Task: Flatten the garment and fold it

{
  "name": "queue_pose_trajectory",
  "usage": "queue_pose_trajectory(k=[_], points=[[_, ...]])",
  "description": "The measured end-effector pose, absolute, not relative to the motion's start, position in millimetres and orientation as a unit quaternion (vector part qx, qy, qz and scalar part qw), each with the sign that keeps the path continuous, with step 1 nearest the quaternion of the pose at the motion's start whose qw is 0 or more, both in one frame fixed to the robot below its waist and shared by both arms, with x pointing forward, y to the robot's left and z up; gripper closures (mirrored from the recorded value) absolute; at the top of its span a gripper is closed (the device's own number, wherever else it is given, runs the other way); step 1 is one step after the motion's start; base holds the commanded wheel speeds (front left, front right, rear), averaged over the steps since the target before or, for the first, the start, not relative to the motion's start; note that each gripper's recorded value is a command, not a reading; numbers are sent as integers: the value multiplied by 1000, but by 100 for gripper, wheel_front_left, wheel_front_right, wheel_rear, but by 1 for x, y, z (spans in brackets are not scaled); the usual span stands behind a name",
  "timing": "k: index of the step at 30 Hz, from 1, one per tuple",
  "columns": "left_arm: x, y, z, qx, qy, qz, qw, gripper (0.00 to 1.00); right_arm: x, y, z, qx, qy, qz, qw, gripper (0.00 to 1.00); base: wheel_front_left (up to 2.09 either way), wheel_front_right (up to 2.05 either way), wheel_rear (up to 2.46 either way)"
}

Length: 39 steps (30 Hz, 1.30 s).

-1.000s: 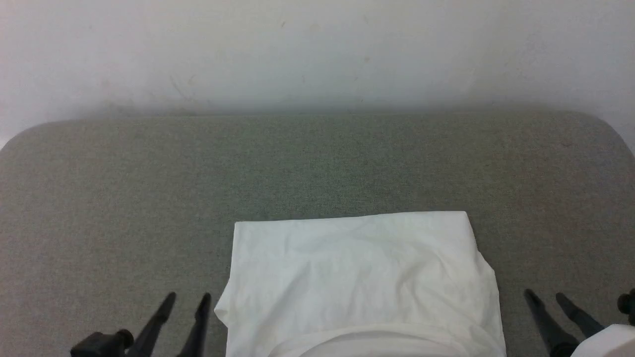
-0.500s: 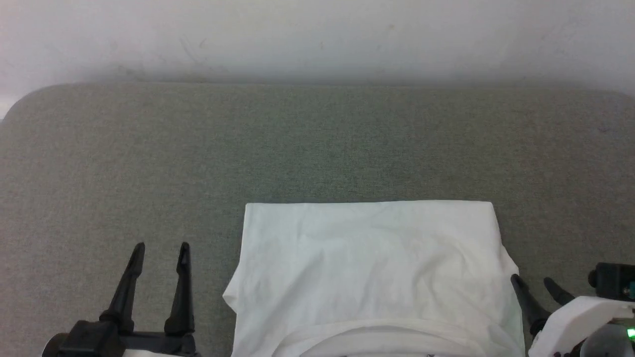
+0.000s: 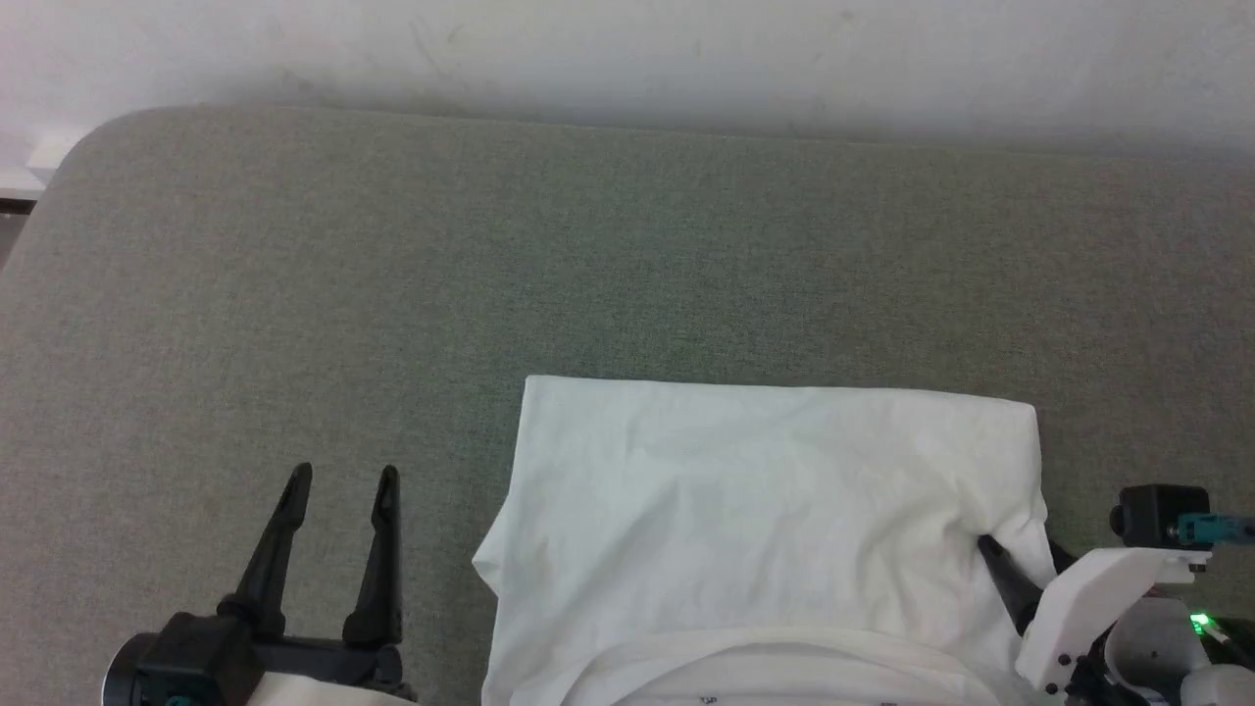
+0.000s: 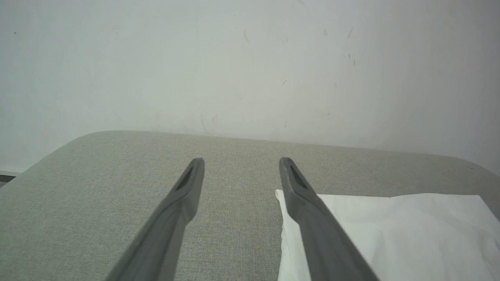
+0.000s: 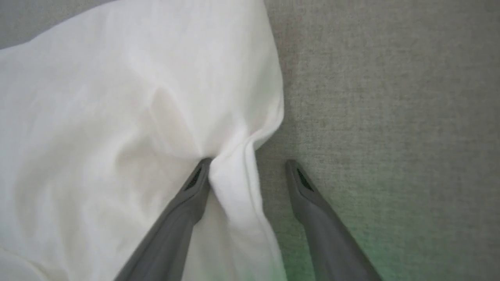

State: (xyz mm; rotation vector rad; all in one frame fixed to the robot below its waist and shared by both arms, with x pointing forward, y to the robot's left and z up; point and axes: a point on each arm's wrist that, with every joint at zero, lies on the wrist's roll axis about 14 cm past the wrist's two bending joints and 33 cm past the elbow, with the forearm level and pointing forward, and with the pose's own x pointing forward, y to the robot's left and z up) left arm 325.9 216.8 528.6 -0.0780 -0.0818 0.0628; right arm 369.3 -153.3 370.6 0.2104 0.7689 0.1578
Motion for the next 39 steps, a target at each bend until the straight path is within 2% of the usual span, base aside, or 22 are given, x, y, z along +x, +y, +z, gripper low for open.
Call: queue_pose_trajectory(k=[2, 3, 5, 6, 11, 16, 25, 28, 32, 39], points=[[326, 219, 527, -37, -39, 34, 998, 0, 373, -149, 366, 104, 381, 81, 915, 0, 0, 0, 0], [326, 219, 527, -37, -37, 35, 998, 0, 376, -148, 364, 108, 383, 83, 914, 32, 0, 0, 0], [326, 219, 526, -37, -36, 32, 998, 0, 381, -144, 364, 115, 384, 86, 912, 90, 0, 0, 0], [327, 219, 526, -36, -37, 32, 998, 0, 383, -143, 364, 121, 383, 87, 912, 100, 0, 0, 0], [326, 218, 532, -35, -46, 27, 998, 0, 383, -136, 369, 131, 375, 90, 913, 100, 0, 0, 0], [324, 213, 538, -40, -56, 18, 997, 0, 383, -157, 382, 131, 357, 65, 923, 100, 0, 0, 0], [320, 199, 538, -52, -58, -3, 997, 0, 365, -285, 419, 70, 316, -75, 943, 100, 0, 0, 0], [319, 196, 538, -52, -57, -9, 997, 0, 358, -305, 430, 60, 304, -100, 946, 100, 0, 0, 0], [319, 194, 538, -52, -58, -13, 997, 0, 363, -286, 443, 60, 289, -72, 953, 100, 0, 0, 0], [315, 190, 536, -57, -56, -16, 997, 0, 376, -179, 469, 93, 268, 82, 956, 100, 0, 0, 0]])
